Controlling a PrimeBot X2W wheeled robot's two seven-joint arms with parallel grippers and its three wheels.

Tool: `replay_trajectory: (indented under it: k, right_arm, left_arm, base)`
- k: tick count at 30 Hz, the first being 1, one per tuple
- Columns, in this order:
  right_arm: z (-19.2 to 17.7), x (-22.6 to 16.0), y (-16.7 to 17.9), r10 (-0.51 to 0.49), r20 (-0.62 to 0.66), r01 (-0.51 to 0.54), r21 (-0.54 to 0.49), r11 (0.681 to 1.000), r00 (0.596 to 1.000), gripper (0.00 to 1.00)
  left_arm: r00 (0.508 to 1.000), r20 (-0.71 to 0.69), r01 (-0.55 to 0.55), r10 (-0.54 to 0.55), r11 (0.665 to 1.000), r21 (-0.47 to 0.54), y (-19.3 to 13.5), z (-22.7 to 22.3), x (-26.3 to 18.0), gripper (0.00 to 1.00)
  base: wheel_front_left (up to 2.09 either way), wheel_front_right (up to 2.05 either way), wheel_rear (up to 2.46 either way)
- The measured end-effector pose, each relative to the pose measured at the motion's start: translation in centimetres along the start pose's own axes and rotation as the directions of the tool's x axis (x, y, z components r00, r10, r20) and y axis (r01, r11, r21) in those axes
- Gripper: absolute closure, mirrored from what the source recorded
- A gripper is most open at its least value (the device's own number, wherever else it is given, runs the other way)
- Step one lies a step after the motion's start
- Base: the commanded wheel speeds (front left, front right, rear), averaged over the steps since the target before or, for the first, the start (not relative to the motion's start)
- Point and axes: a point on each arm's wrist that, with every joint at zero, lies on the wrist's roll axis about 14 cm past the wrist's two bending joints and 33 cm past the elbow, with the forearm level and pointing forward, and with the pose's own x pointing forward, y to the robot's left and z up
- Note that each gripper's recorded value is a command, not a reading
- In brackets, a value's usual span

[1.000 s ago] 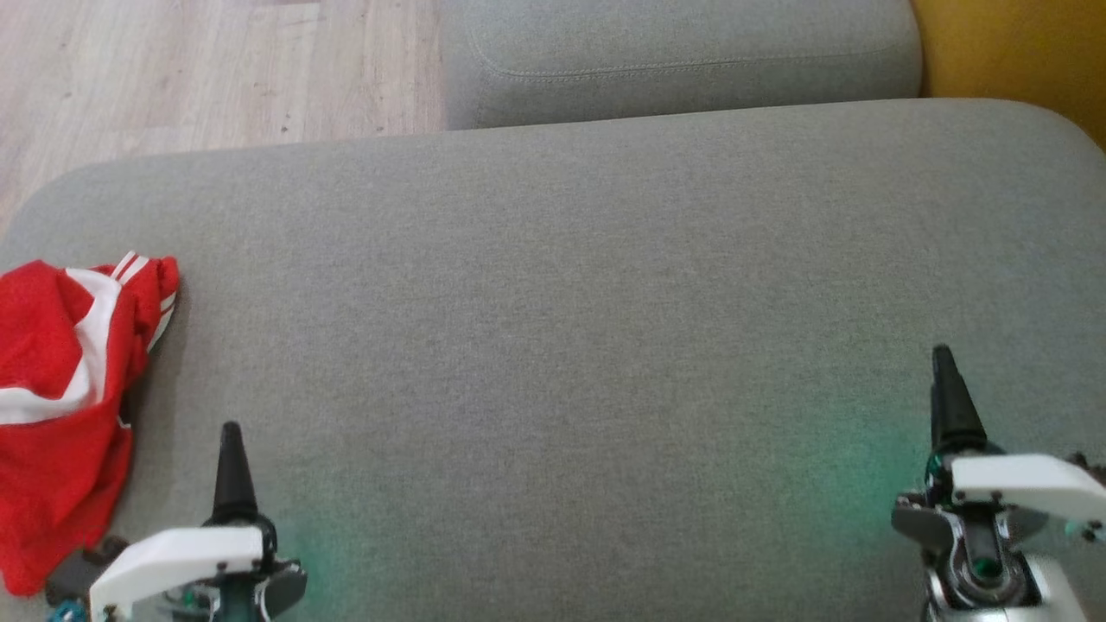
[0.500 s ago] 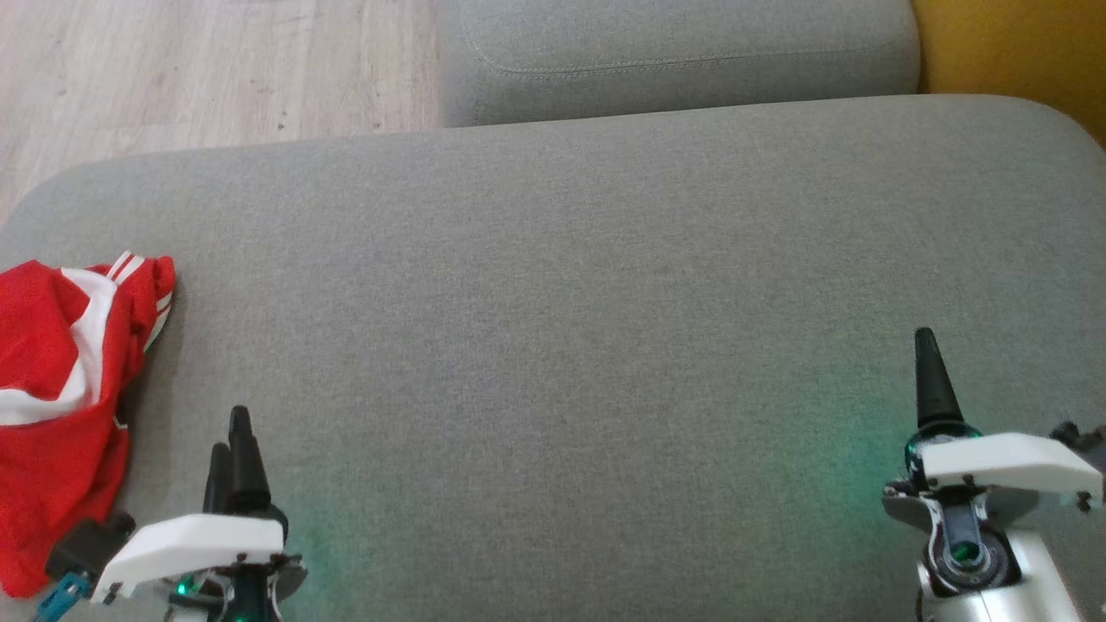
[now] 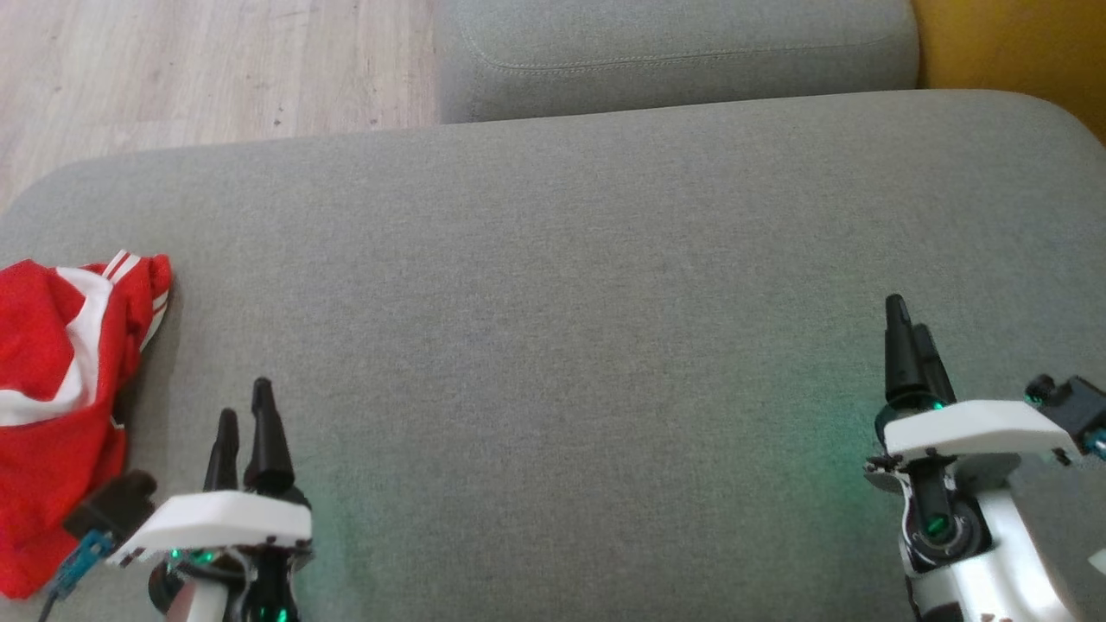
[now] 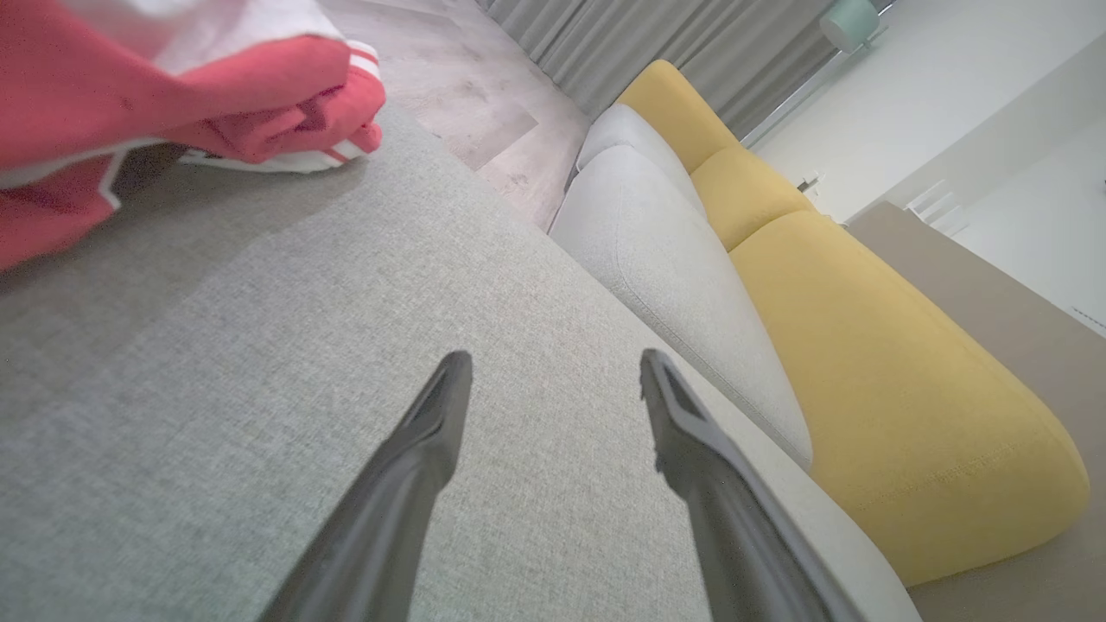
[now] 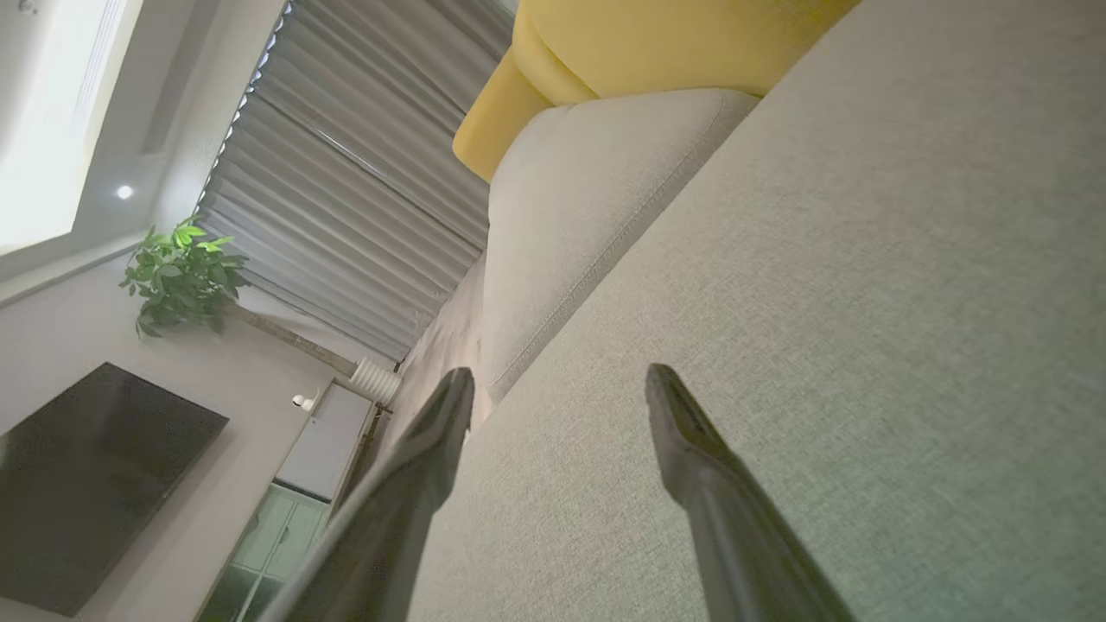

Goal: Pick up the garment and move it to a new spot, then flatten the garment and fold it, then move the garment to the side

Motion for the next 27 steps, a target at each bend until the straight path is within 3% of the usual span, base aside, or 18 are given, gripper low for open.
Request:
replay_trajectory:
  k: [13, 27]
  right_arm:
    - [-1.3, -0.2, -0.3, -0.002, -0.039, -0.006, -0.187, 0.982, 0.999, 0.00]
    - [-1.3, -0.2, 0.4, 0.032, -0.037, -0.044, -0.381, 0.923, 0.999, 0.00]
  left_arm:
    - [1.000, -0.024, 0.020, -0.016, 0.982, 0.186, -0.2, -0.9, 0.2, 0.00]
    - [0.998, -0.058, 0.059, -0.040, 0.917, 0.394, -0.7, -2.2, -0.1, 0.00]
  base:
    - [0.00, 0.00, 0.00]
    - [0.00, 0.00, 0.00]
